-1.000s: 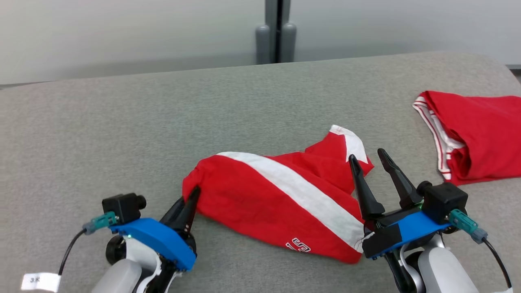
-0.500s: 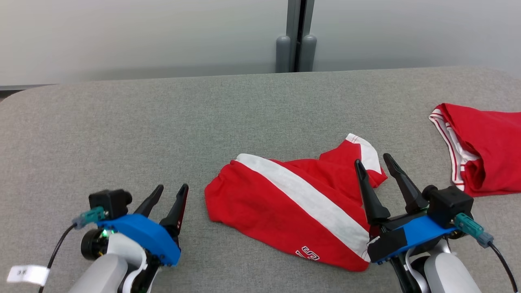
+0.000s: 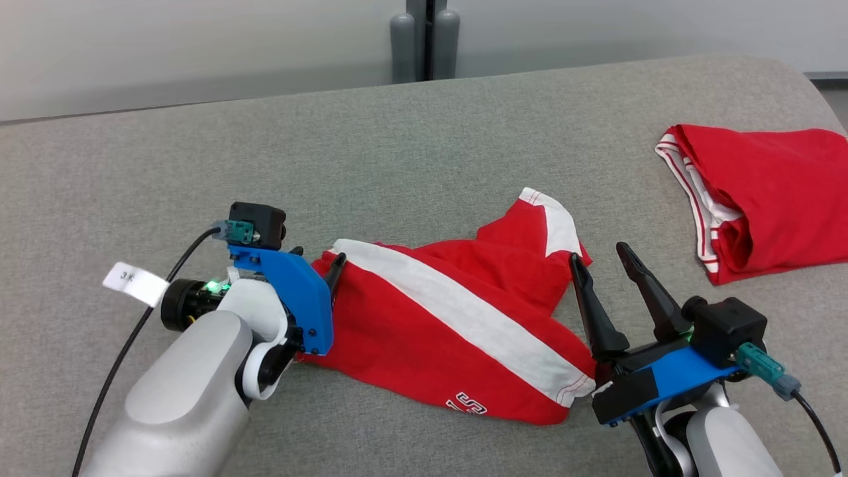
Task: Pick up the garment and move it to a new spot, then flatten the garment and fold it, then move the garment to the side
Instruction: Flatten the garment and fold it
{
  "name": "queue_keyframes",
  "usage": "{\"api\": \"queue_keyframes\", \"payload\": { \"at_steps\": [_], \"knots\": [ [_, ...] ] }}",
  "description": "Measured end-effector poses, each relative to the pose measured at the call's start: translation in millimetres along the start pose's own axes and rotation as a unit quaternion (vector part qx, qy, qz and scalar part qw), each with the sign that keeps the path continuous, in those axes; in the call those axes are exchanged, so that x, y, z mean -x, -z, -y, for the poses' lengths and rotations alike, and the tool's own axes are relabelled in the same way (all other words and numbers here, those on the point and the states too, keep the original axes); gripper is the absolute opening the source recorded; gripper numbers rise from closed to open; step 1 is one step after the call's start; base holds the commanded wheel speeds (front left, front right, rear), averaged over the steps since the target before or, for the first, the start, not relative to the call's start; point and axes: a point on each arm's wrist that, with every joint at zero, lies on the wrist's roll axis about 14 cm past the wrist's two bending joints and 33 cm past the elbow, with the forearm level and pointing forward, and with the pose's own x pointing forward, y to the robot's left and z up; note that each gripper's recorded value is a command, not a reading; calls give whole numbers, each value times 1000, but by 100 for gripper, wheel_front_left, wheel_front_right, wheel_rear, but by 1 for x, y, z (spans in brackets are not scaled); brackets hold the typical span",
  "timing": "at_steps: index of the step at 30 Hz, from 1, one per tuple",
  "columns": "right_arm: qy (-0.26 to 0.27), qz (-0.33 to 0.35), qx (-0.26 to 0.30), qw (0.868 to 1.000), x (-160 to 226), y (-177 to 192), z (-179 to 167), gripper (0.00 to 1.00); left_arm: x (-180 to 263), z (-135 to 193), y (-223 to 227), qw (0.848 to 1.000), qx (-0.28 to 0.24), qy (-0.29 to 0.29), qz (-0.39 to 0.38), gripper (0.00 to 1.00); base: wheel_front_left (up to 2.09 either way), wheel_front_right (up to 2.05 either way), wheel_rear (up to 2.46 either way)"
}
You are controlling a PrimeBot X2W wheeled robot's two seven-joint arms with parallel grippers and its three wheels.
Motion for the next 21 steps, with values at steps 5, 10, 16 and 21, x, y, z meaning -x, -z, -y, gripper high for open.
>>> {"api": "queue_keyframes", "payload": {
  "at_steps": [5,10,16,21],
  "knots": [
    [15,-6,1,1000,3,5,10,100,-14,-5,13,998,-36,-17,-58,100,0,0,0],
    [24,-6,1,1000,5,6,16,100,-16,-16,32,990,-70,-38,-118,100,0,0,0],
    [27,-4,0,1000,3,6,18,100,-19,-13,24,991,-86,-33,-98,0,0,0,0],
    [19,-1,-2,1000,-2,5,13,100,-14,-5,-12,998,-61,-27,10,0,0,0,0]
  ]
}}
